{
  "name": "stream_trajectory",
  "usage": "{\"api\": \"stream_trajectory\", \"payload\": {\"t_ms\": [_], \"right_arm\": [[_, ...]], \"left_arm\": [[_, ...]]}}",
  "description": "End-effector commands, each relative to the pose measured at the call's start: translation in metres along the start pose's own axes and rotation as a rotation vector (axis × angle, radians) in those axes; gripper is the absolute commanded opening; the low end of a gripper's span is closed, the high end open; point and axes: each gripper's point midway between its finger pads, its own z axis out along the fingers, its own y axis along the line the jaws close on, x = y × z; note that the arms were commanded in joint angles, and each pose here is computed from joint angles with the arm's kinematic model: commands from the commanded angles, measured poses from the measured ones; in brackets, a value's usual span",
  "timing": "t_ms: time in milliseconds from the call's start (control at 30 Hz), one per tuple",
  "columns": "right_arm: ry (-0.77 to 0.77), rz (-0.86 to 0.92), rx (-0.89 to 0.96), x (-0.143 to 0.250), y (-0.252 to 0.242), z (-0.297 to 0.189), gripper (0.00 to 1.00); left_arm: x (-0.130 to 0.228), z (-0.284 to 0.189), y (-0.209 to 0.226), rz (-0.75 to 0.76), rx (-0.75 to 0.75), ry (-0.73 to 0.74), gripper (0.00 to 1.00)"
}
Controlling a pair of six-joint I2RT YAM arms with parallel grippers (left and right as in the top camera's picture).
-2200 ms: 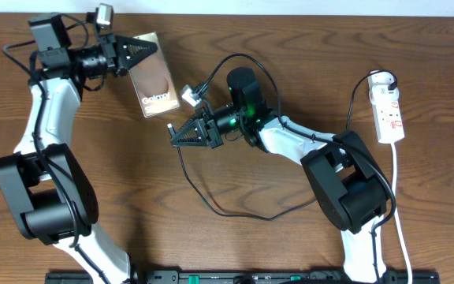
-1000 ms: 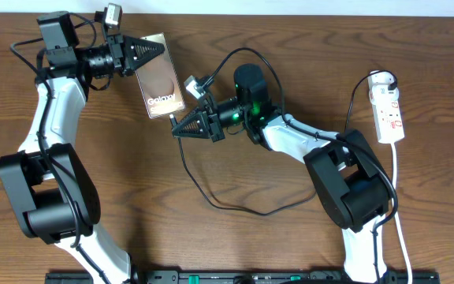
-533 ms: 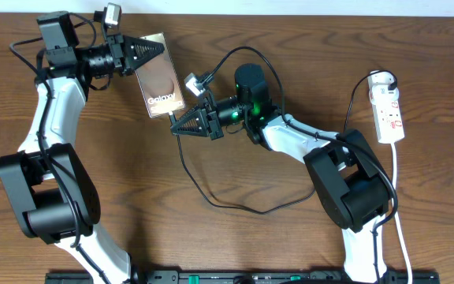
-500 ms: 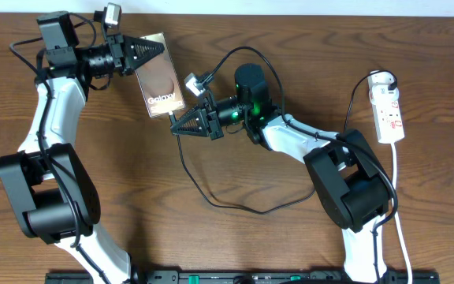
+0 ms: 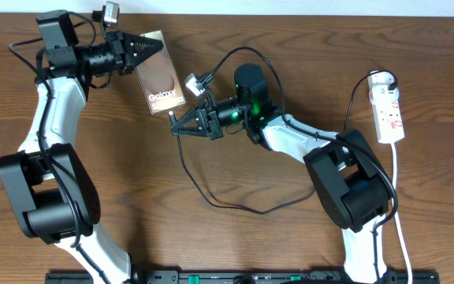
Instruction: Plug charger to phone and switch on socket
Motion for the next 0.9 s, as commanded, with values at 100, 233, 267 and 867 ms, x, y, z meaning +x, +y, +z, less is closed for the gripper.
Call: {"api": "stream_trajectory", "payload": {"t_ms": [100,233,267,867], "right_arm": [[-0.008,-0.001,0.007,-0.0034,-0.0002,-0.0022,0.01],[-0.008,-0.001,0.007,-0.0035,-0.0002,-0.0022,0.01],[-0.008,-0.001,0.007,-0.0035,-0.0002,-0.0022,0.01],[-0.019,0.008,0.022,-0.0053,-0.0027,-0.0022,0.01]], "left_arm": [[0.0019,-0.0023,-0.0220,0.017,0.043,0.022,0.07],[0.0027,-0.0023,-0.0230,0.020,0.049,0.026,0.07],[0.0026,-0.0025,-0.0230,0.020,0.049,0.026,0.08],[0.0064,0.0024,-0.0262,0.052,0.064,0.043,0.07]]}}
